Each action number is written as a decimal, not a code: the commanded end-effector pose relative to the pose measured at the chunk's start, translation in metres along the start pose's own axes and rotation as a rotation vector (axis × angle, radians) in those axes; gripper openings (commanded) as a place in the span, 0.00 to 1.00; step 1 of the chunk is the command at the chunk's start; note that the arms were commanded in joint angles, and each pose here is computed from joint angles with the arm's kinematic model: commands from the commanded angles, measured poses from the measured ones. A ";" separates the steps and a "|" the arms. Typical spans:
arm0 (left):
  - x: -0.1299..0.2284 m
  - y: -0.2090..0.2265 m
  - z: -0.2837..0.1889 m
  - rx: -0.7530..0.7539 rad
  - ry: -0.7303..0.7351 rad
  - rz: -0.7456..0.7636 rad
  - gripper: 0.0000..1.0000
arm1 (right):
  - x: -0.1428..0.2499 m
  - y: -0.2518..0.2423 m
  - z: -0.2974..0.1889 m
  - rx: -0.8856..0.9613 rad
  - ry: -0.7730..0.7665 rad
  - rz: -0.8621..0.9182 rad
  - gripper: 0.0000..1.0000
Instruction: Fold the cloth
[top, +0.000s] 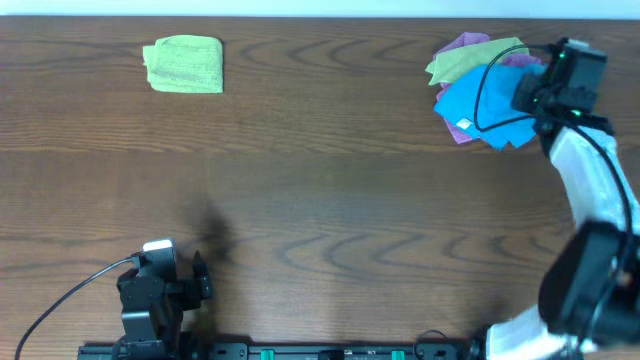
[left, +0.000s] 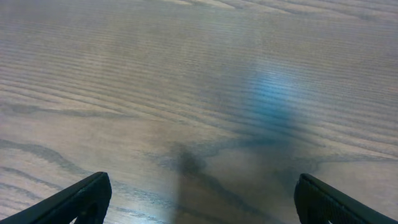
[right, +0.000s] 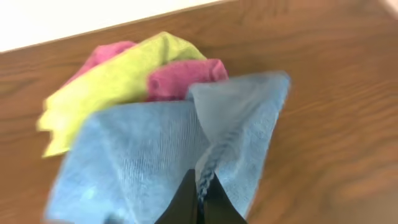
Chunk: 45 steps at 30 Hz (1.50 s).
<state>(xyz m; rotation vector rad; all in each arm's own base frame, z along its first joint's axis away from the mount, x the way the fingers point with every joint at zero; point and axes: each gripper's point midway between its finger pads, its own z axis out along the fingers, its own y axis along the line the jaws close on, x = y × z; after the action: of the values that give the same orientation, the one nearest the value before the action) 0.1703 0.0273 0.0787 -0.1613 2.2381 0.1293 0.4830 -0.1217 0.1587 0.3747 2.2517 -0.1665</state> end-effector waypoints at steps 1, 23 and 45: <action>0.025 0.003 0.008 -0.022 0.079 -0.002 0.95 | -0.025 0.021 -0.049 -0.041 -0.058 -0.083 0.01; 0.025 0.006 0.008 -0.035 0.079 0.037 0.95 | 0.049 0.241 -0.246 -0.567 -0.021 -0.438 0.02; 0.018 -0.005 0.009 0.024 0.051 0.031 0.95 | 0.129 0.225 -0.410 -0.977 0.178 -0.536 0.02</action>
<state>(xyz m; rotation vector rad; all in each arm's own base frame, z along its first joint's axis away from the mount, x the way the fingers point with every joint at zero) 0.1717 0.0279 0.0790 -0.1534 2.2323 0.1376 0.1914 0.2102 0.3278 -0.7509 2.2180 0.6188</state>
